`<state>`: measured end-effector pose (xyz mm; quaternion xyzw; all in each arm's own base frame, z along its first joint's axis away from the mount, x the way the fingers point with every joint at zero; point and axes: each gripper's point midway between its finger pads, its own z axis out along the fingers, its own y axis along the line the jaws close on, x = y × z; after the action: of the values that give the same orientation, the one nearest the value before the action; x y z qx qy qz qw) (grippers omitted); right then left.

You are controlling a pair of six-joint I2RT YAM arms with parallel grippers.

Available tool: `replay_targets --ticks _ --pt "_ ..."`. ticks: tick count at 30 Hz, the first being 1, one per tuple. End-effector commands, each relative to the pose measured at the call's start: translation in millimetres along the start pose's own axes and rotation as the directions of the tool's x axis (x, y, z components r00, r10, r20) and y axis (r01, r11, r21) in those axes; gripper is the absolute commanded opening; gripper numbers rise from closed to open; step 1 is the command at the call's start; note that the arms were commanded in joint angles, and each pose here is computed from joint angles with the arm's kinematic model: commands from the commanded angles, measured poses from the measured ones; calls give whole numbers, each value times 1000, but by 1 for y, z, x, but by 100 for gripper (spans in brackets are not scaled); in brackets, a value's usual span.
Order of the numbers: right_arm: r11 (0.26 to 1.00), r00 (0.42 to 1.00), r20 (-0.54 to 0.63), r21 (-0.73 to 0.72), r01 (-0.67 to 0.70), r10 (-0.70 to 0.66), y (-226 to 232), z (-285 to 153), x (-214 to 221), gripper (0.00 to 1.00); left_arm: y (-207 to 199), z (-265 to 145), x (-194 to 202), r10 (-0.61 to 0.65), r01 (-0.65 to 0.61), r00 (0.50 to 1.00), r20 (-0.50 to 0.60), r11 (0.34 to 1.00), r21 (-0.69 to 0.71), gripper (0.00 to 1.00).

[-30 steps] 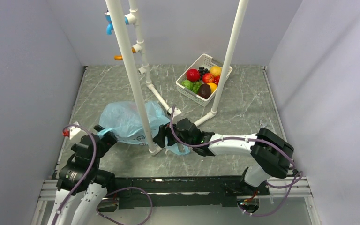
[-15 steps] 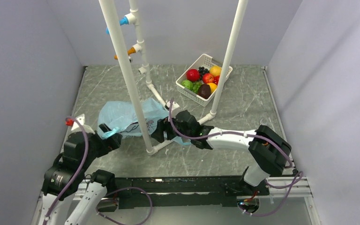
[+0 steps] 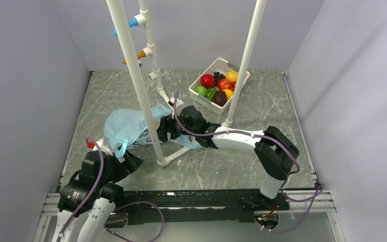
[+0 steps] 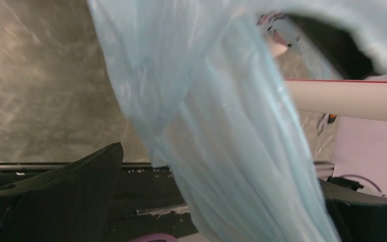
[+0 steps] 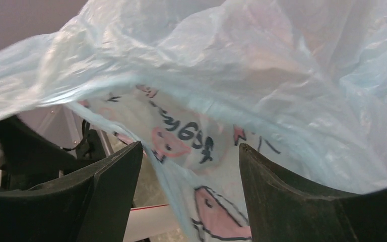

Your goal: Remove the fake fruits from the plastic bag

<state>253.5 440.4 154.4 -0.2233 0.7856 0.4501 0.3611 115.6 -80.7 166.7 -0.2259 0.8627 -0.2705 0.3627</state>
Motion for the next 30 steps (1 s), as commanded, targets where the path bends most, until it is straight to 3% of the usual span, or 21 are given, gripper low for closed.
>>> replay_targets --ticks 1,6,13,24,28,30 --pt "993 999 19 -108 43 -41 28 3 -22 74 -10 15 31 -84 94 981 -176 994 53 99" --pt "985 1000 27 -173 12 -7 46 9 -43 76 -4 21 41 -42 46 965 -257 999 11 99" --pt "998 996 78 -55 -32 37 26 28 -73 78 3 -3 51 47 -46 950 -310 999 12 100" --pt "980 976 124 -106 -168 181 30 52 -120 80 5 -15 92 56 -1 892 -448 993 122 99" --pt "980 971 136 -66 -188 196 23 63 -124 80 -24 -29 81 159 -42 898 -411 959 280 99" --pt "977 969 128 -36 -209 212 17 68 -125 80 -26 -28 78 181 -64 897 -403 956 287 99"
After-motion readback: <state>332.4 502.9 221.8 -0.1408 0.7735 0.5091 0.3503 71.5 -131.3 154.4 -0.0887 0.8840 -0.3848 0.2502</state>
